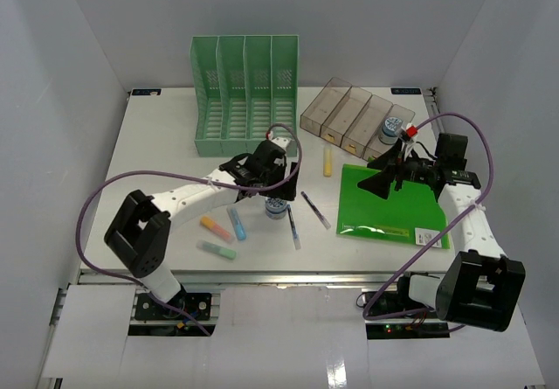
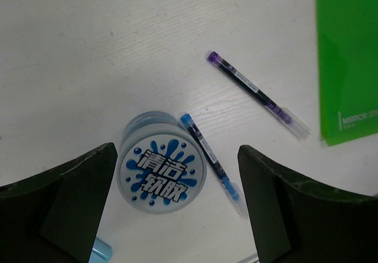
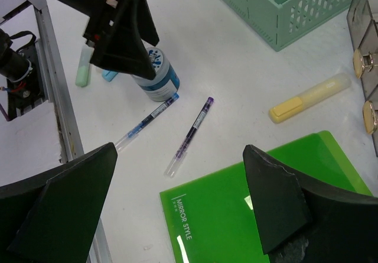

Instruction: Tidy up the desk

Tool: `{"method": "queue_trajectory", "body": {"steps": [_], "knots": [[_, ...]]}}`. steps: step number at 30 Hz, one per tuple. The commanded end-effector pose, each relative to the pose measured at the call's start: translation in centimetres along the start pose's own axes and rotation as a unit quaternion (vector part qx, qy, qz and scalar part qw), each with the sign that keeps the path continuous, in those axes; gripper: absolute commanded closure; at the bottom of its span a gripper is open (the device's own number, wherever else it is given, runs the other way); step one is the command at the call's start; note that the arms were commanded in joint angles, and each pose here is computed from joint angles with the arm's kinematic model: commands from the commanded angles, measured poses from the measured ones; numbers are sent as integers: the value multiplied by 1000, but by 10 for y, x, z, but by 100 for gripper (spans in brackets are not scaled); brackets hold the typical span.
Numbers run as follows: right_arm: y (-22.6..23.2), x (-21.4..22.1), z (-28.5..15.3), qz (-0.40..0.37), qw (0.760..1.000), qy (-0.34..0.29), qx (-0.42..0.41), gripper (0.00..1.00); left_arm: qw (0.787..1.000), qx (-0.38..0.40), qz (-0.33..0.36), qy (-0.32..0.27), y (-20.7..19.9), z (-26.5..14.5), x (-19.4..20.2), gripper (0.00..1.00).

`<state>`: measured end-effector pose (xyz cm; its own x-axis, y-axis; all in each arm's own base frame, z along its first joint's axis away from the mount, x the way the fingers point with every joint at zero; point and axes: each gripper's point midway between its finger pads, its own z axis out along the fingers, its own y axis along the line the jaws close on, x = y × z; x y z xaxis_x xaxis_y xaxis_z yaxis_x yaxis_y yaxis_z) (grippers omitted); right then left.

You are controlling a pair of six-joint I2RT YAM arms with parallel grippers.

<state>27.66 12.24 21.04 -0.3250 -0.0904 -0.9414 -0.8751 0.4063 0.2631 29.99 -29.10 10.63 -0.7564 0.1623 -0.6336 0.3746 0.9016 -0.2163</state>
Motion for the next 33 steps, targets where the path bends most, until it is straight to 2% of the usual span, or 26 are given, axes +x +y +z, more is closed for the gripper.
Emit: {"method": "queue_trajectory", "body": {"steps": [1,12,18,20,25,29,30,31,33], "knots": [[4,-1,-5,-1,1000,-21,-21,6,996,-89,28,13,12,3,1,5],[3,-1,-11,7,999,-33,-22,6,988,-124,69,60,12,15,24,3],[2,-1,-15,14,999,-40,-22,6,987,-124,73,65,9,13,27,12],[1,-2,-17,18,999,-43,-22,6,988,-123,72,66,9,12,26,20],[0,-3,-22,21,998,-51,-19,6,991,-108,68,51,-2,7,11,58],[-3,-3,-27,20,998,-54,-10,6,996,-57,61,13,-32,-4,-25,84],[-2,-3,-27,22,998,-54,-10,6,997,-38,60,3,-42,-8,-35,84],[-5,-4,-30,21,998,-55,-4,6,998,-5,58,-6,-58,-11,-48,90],[-8,-4,-35,24,998,-58,6,6,996,68,56,-27,-92,-18,-70,95]]}}
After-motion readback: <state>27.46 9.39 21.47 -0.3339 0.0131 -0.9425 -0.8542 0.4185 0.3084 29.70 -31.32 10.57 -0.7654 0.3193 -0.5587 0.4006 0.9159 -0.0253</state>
